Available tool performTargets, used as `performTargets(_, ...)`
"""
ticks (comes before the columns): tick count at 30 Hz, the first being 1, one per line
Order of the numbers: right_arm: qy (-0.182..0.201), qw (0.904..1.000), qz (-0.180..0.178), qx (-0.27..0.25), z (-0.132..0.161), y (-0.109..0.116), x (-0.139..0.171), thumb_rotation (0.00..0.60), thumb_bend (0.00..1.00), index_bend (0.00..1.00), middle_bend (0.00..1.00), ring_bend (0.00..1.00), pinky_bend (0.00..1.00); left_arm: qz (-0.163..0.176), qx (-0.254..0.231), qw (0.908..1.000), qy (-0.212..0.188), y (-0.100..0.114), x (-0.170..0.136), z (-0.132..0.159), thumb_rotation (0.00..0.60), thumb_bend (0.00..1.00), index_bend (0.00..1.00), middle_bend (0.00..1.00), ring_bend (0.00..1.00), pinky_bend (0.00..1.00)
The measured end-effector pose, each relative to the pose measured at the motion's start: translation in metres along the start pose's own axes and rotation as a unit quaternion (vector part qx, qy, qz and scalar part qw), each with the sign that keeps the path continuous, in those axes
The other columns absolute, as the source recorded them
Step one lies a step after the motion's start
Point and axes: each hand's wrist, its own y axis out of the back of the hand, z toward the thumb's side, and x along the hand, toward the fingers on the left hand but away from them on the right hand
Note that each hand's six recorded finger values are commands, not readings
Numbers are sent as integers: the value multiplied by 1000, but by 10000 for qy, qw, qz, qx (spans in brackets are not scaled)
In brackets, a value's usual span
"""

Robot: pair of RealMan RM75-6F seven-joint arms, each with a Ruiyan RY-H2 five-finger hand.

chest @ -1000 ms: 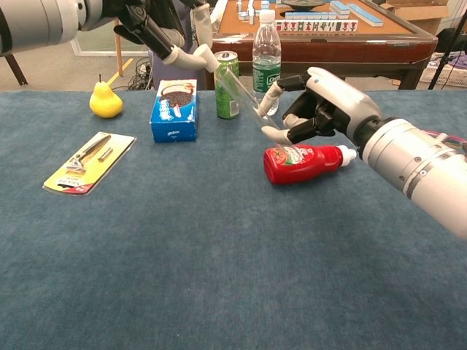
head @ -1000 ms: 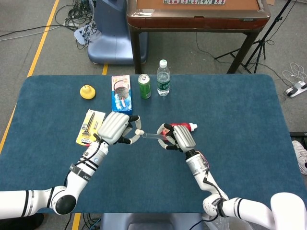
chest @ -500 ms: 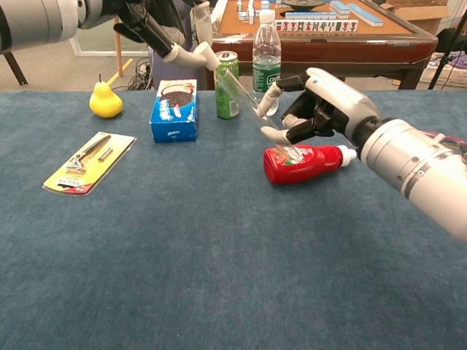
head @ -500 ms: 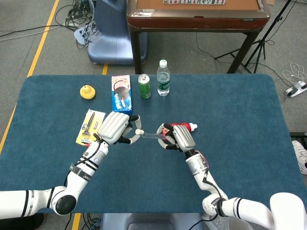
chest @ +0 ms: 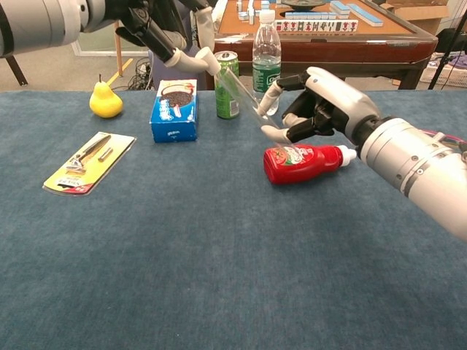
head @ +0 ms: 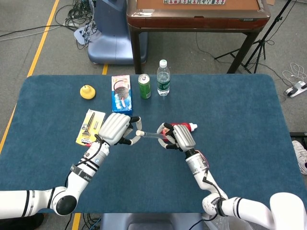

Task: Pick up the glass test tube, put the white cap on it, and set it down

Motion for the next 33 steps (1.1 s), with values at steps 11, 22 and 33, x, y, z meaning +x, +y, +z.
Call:
performTargets(11, 10, 10000, 13, -13, 1, -1, 0, 600, 784, 849, 1000, 1000, 1000, -33, -4, 10000, -20, -2, 0, 2, 600, 274, 582, 991, 1000, 1000)
performTargets(22, 15, 10000, 9, -79, 2, -3, -1, 600, 792, 849, 1000, 1000, 1000, -87, -40, 9999, -41, -7, 1, 4, 600, 275, 581, 991, 1000, 1000)
performTargets(33, 115, 9996, 50, -251, 5, -3, -2, 600, 819, 865, 1000, 1000, 1000, -100, -140, 9998, -85, -9, 3, 6, 600, 274, 586, 991, 1000, 1000)
